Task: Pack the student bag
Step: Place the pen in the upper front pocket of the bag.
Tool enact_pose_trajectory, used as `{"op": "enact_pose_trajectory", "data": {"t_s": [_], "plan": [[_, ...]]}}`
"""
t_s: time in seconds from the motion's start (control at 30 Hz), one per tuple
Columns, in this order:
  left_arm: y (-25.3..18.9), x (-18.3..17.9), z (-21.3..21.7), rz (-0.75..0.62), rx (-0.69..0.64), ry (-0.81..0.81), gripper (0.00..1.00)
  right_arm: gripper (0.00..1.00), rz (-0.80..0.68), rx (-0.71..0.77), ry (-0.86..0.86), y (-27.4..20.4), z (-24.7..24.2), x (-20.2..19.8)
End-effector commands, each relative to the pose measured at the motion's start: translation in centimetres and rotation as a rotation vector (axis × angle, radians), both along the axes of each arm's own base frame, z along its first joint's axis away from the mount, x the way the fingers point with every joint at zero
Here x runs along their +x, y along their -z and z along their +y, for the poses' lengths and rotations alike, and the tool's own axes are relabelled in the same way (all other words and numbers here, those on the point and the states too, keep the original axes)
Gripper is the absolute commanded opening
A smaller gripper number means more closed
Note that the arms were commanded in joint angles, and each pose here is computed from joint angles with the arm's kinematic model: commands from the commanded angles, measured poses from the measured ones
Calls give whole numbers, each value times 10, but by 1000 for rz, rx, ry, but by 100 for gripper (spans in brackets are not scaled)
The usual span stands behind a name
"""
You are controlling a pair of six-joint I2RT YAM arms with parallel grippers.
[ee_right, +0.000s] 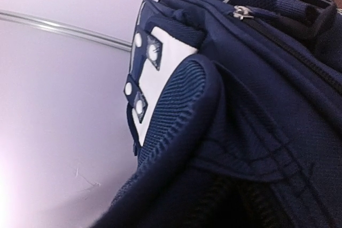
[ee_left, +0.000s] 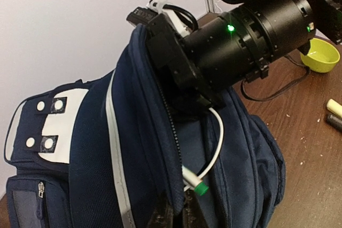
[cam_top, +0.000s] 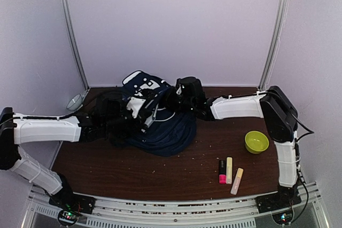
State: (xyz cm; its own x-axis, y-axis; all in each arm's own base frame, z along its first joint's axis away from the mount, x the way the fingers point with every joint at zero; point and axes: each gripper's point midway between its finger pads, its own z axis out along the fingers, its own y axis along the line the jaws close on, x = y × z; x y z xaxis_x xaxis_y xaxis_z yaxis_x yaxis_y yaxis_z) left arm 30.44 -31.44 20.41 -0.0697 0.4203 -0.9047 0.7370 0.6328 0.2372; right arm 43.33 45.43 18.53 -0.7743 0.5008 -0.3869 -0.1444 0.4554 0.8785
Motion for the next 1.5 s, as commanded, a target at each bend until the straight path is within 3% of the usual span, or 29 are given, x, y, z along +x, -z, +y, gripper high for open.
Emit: {"op": "enact_pose_trajectory", "data": {"t_s": [0.0,0.3,0.57,0.67,0.83,0.9,1.17,1.3,1.47], "plan": [[-23,16,-22,11,-94,-38,0,38,-70,-152,25,-1,-26,7],[-6,27,-36,100,-100,-49,0,42,-161,-243,-33,-31,-40,-10],[-6,43,-32,110,-107,-131,0,43,-142,-265,-36,-17,-41,-9],[-7,50,-27,114,-111,-161,0,35,-133,-268,-37,-12,-38,-6],[-10,51,-23,110,-116,-160,0,4,-138,-242,4,-14,-40,-1],[-14,48,-26,103,-128,-136,0,0,-142,-212,47,-16,-40,8],[-27,39,-21,67,-126,-97,0,0,-135,-105,97,-24,-9,46],[-22,41,-17,73,-109,-122,0,1,-148,-101,76,-32,-8,41],[-14,45,-19,87,-110,-131,0,7,-265,-133,9,-72,-18,22]]}}
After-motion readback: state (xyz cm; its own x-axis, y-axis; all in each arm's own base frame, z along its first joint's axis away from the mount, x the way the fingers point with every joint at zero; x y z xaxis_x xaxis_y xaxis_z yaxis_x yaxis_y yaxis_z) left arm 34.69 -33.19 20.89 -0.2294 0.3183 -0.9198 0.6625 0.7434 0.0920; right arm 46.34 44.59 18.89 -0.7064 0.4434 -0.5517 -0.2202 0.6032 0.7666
